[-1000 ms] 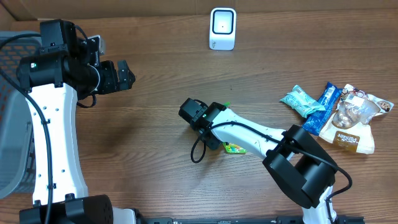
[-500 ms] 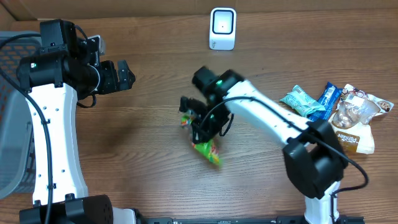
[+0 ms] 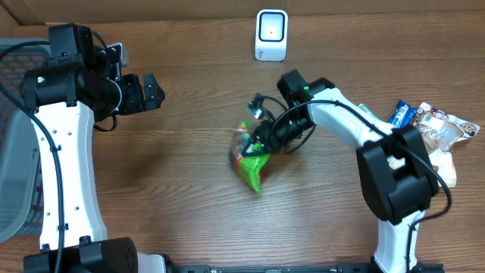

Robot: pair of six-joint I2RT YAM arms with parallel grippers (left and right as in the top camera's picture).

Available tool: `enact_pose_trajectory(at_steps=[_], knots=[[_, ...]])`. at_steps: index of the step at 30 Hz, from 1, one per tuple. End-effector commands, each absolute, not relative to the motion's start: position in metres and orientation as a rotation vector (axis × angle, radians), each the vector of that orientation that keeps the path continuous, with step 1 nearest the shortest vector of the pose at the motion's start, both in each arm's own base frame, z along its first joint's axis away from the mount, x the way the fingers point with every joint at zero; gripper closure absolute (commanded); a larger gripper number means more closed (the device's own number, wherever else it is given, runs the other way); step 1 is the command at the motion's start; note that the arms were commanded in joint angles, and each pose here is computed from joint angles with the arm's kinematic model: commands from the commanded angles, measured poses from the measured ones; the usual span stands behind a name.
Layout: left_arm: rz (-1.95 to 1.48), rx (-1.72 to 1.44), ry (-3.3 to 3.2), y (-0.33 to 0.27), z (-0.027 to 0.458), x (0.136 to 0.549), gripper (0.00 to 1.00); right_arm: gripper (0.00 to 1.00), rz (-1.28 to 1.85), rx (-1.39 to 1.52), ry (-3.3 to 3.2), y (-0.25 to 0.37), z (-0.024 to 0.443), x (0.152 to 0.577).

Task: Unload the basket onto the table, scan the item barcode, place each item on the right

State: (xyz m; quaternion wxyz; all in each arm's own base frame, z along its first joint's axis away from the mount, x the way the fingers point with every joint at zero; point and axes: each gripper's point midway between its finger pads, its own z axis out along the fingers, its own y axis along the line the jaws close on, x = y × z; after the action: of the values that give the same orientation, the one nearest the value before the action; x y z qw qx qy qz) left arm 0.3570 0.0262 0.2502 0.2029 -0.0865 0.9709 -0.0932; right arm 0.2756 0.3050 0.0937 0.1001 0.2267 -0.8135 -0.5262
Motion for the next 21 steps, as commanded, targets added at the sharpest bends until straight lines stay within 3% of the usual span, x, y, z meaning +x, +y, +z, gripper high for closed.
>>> enact_pose_trajectory(at_steps=[1, 10, 12, 14, 16, 21], knots=[[-0.270, -0.206, 2.711, 0.024, 0.250, 0.356, 0.00, 0.96, -1.404, 0.410, -2.447, 0.286, 0.067, 0.277], [-0.270, -0.206, 2.711, 0.024, 0.250, 0.356, 0.00, 0.90, -0.672, 0.226, -2.844, 0.186, -0.001, 0.313], [-0.270, -0.206, 2.711, 0.024, 0.250, 0.356, 0.00, 0.82, -0.590, 0.205, -2.876, 0.171, -0.004, 0.319], [-0.270, -0.206, 2.711, 0.024, 0.250, 0.356, 0.00, 0.63, -0.571, 0.205, -2.886, 0.167, 0.000, 0.323], [-0.270, -0.206, 2.711, 0.024, 0.250, 0.356, 0.00, 0.51, -0.580, 0.249, -2.894, 0.169, 0.009, 0.328], [-0.270, -0.206, 2.711, 0.024, 0.250, 0.356, 0.00, 0.46, -0.623, 0.354, -2.964, 0.178, 0.055, 0.355]])
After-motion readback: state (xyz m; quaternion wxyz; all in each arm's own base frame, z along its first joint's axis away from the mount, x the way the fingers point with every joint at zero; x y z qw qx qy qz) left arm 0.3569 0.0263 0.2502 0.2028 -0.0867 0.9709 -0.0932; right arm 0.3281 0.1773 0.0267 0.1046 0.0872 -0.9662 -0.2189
